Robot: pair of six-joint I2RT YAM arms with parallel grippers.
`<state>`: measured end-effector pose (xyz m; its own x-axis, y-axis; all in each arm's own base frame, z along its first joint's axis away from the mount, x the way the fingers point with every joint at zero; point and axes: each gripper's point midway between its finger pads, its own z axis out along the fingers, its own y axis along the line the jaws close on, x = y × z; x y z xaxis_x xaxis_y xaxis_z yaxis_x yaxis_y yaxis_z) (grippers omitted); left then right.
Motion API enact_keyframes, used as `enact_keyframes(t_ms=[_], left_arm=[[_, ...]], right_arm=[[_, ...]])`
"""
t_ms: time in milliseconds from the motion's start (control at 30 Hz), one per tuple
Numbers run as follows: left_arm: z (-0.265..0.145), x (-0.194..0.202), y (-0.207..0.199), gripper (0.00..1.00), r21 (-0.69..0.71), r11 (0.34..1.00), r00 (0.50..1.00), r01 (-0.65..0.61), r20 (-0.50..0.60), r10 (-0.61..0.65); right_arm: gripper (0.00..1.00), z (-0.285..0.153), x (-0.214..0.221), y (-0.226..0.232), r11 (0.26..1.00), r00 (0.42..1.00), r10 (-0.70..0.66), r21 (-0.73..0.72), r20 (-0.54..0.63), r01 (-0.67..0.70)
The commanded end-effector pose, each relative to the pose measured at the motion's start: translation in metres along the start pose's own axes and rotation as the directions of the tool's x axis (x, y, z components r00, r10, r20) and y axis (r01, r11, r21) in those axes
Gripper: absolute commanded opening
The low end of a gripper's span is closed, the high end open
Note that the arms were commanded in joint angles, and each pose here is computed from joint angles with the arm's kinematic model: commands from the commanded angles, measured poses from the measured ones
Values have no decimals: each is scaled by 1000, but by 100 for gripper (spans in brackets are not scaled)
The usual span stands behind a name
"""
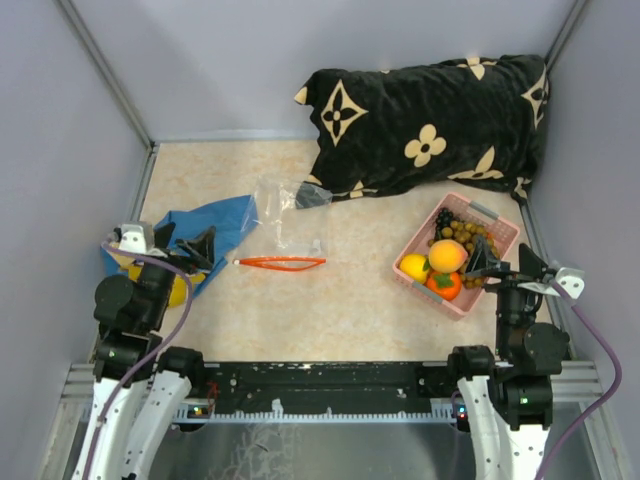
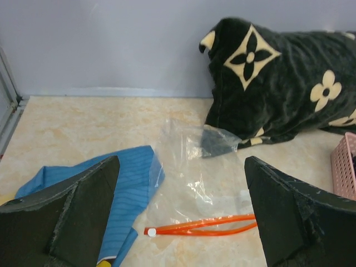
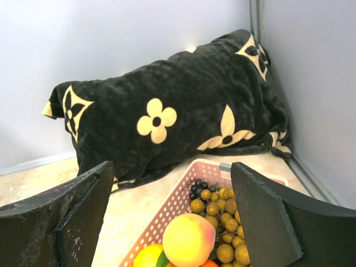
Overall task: Place the food in the zip-top bag and seal the zipper
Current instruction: Pick up the zipper food storage bag at the center of the board.
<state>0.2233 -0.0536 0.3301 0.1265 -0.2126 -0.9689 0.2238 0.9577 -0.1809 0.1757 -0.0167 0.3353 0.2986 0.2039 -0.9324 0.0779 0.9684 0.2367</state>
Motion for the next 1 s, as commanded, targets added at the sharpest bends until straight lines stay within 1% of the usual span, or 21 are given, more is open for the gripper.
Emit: enact_keyframes(t_ms=[0, 133, 200, 300, 433, 600, 667, 733, 833, 900, 967], left_arm=[[21, 26, -2, 100, 36, 998, 989, -56, -136, 61], [39, 56, -10, 100, 107, 991, 957, -83, -268, 109], [48, 76, -16, 100, 155, 984, 929, -83, -345, 132], [55, 102, -27, 100, 215, 973, 866, -83, -467, 177], [61, 129, -35, 100, 267, 949, 783, -168, -549, 293], [62, 170, -40, 100, 341, 893, 628, -293, -636, 449], [58, 182, -43, 100, 381, 855, 563, -352, -643, 519], [53, 192, -45, 100, 427, 802, 494, -418, -633, 595], [45, 209, -48, 99, 503, 699, 379, -508, -598, 706], [42, 219, -50, 99, 539, 633, 303, -555, -578, 757], [43, 226, -51, 99, 555, 592, 248, -584, -573, 781]], right_arm=[[86, -2, -14, 9, 999, 998, 7, -48, 57, -4], [86, -2, -12, 13, 997, 999, 11, -75, 53, -7], [86, -3, -12, 14, 997, 999, 14, -79, 47, -10], [86, -4, -12, 17, 995, 999, 24, -97, 41, -20], [86, -4, -10, 21, 992, 999, 34, -120, 29, -30], [86, -6, -6, 29, 986, 999, 44, -164, 8, -42], [86, -7, -6, 33, 981, 999, 53, -188, 6, -51], [86, -7, -5, 38, 975, 998, 61, -213, 1, -59], [86, -9, -4, 41, 971, 998, 62, -232, -8, -62], [86, -9, -4, 41, 971, 998, 62, -229, -10, -63], [86, -9, -4, 40, 972, 998, 63, -226, -10, -63]])
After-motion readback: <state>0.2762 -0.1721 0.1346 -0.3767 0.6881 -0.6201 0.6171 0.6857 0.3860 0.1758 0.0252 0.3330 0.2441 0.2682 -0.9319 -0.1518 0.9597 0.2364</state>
